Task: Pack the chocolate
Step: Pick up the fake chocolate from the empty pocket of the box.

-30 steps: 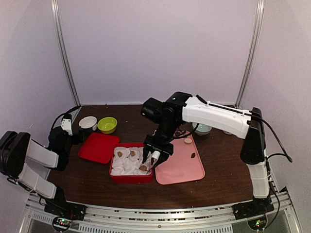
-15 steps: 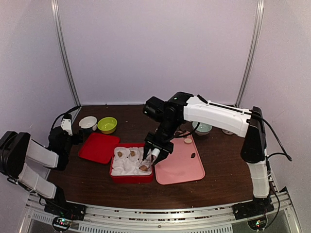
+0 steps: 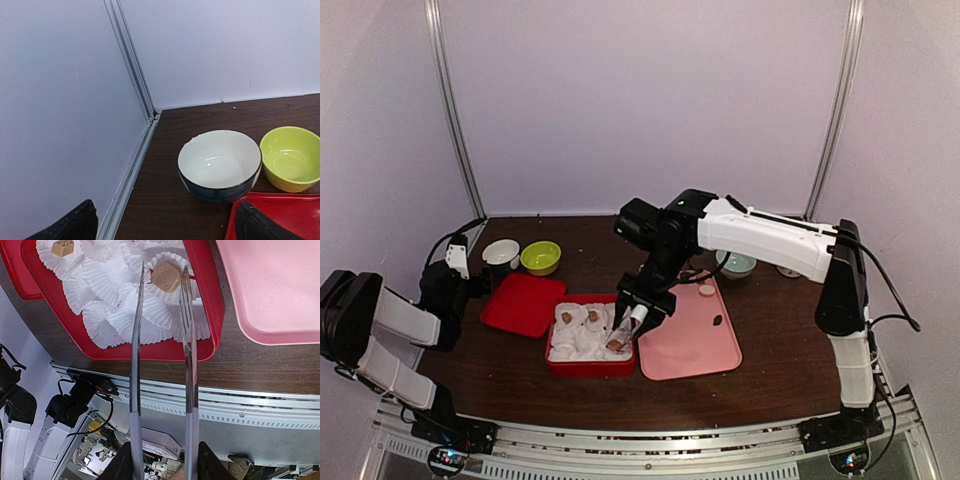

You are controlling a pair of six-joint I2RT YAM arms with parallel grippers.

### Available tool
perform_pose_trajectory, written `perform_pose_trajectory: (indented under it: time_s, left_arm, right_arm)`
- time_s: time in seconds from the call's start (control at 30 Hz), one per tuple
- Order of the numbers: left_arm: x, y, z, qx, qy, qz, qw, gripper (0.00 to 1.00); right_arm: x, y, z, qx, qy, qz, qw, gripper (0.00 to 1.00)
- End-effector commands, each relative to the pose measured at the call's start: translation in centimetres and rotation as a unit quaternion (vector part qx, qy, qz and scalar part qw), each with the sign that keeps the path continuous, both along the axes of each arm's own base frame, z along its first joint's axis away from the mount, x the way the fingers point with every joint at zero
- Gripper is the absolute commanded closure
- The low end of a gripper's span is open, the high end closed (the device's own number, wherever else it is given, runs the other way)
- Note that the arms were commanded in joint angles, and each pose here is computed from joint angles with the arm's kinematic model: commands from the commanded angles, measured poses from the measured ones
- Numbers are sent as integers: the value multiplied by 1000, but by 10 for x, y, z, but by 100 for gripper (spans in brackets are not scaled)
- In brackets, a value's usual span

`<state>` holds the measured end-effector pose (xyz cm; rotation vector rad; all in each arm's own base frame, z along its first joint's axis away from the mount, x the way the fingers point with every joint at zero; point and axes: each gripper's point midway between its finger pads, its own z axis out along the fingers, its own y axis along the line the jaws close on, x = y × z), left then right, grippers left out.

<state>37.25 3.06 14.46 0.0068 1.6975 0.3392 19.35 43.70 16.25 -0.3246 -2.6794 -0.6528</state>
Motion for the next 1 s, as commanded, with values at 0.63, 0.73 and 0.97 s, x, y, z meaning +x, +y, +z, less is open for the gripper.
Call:
perform_pose_trajectory:
  time_s: [0.63,0.73,0.97]
  left_arm:
    - [5,4,15,-6,-27,7,1000,2]
    - [5,4,15,-6,-27,7,1000,2]
    - [5,4,15,-6,-28,7,1000,2]
  right_arm:
    - [10,5,-12,8,-2,2,1000,66]
    - [13,4,-8,9,-6,-1,1000,70]
    - [12,-4,11,12,-17,-10,1000,71]
